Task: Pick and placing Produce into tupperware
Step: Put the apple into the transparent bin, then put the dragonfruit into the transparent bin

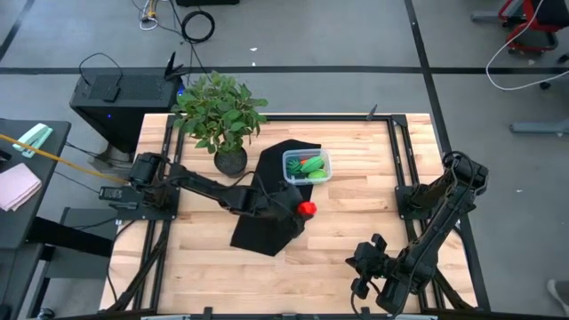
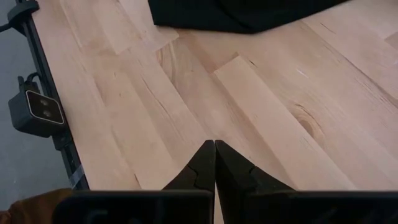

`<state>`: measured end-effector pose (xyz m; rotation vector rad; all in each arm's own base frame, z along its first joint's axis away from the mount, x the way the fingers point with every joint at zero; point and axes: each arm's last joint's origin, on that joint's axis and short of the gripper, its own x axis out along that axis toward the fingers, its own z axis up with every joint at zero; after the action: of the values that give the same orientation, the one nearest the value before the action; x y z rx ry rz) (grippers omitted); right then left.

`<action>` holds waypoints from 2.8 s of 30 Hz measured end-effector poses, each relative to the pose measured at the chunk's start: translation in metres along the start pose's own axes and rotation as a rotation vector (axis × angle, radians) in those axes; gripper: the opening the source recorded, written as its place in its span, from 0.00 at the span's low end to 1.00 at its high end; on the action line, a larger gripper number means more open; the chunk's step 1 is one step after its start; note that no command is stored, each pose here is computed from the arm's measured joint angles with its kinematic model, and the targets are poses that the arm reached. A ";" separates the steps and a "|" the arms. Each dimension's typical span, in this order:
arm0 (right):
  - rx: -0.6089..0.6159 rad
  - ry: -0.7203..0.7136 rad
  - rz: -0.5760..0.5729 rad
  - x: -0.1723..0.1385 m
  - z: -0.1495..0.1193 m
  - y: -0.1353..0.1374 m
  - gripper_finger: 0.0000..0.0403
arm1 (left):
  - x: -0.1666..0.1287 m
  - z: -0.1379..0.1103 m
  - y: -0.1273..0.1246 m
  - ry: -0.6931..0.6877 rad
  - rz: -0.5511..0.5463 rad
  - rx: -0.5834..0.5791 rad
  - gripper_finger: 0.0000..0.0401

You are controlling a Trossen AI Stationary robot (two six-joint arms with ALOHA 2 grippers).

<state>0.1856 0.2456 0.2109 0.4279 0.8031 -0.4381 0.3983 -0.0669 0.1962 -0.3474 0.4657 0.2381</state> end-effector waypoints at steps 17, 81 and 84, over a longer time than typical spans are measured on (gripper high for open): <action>0.001 0.000 0.000 0.000 0.000 0.000 0.03 | -0.001 0.049 0.002 -0.099 0.213 0.367 0.69; 0.018 -0.001 0.022 0.000 0.000 0.003 0.03 | -0.006 -0.009 0.019 0.399 0.309 0.293 0.85; 0.020 -0.001 0.024 0.000 0.000 0.003 0.03 | -0.002 -0.011 0.021 0.410 0.305 0.326 0.85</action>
<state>0.1872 0.2478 0.2117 0.4551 0.7923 -0.4241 0.3859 -0.0524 0.1821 0.0008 0.9514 0.3831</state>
